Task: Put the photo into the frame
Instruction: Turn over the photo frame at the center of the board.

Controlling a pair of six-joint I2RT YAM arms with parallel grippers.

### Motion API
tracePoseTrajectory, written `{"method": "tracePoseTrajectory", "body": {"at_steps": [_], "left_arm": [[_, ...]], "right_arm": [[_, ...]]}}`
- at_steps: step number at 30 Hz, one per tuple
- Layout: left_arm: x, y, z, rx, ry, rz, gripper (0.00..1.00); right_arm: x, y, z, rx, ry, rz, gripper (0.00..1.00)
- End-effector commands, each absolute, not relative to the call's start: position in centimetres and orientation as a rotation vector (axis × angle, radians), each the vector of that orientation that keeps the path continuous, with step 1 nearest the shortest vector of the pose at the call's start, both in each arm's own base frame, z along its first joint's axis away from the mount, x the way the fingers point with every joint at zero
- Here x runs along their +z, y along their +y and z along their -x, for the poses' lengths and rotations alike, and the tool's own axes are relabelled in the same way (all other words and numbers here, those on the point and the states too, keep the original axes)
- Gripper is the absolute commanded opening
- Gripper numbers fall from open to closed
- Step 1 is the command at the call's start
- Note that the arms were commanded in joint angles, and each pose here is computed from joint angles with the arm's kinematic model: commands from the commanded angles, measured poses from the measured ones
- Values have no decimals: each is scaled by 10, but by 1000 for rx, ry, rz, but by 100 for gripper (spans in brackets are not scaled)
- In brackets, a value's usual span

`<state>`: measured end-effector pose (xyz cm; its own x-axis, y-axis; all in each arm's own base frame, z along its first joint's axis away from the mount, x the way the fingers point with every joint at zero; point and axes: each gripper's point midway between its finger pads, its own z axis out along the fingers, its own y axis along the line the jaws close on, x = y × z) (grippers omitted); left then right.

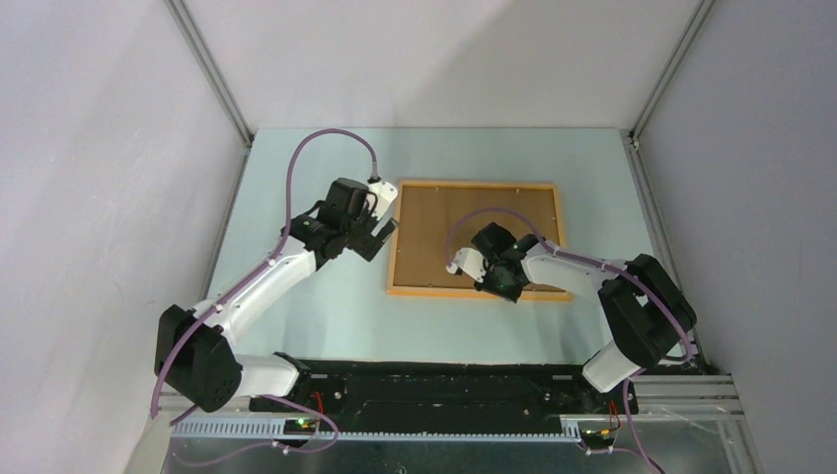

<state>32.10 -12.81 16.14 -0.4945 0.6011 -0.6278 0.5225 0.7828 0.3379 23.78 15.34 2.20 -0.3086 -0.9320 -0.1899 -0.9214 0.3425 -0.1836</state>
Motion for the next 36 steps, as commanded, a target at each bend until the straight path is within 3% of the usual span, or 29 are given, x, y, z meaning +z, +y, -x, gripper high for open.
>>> {"method": "tracePoseTrajectory", "body": {"at_steps": [1, 6, 18, 36], "left_arm": [[184, -134, -323, 92, 2135, -812, 98], [182, -133, -317, 102, 2116, -876, 98], [198, -161, -288, 107, 1905, -1167, 98], [235, -291, -257, 136, 1500, -1609, 98]], "right_arm": [[16, 154, -231, -43, 2352, 1695, 22], [28, 153, -235, -56, 2304, 1713, 0], [81, 163, -233, 179, 2238, 1681, 0], [207, 175, -232, 701, 2206, 1507, 0]]}}
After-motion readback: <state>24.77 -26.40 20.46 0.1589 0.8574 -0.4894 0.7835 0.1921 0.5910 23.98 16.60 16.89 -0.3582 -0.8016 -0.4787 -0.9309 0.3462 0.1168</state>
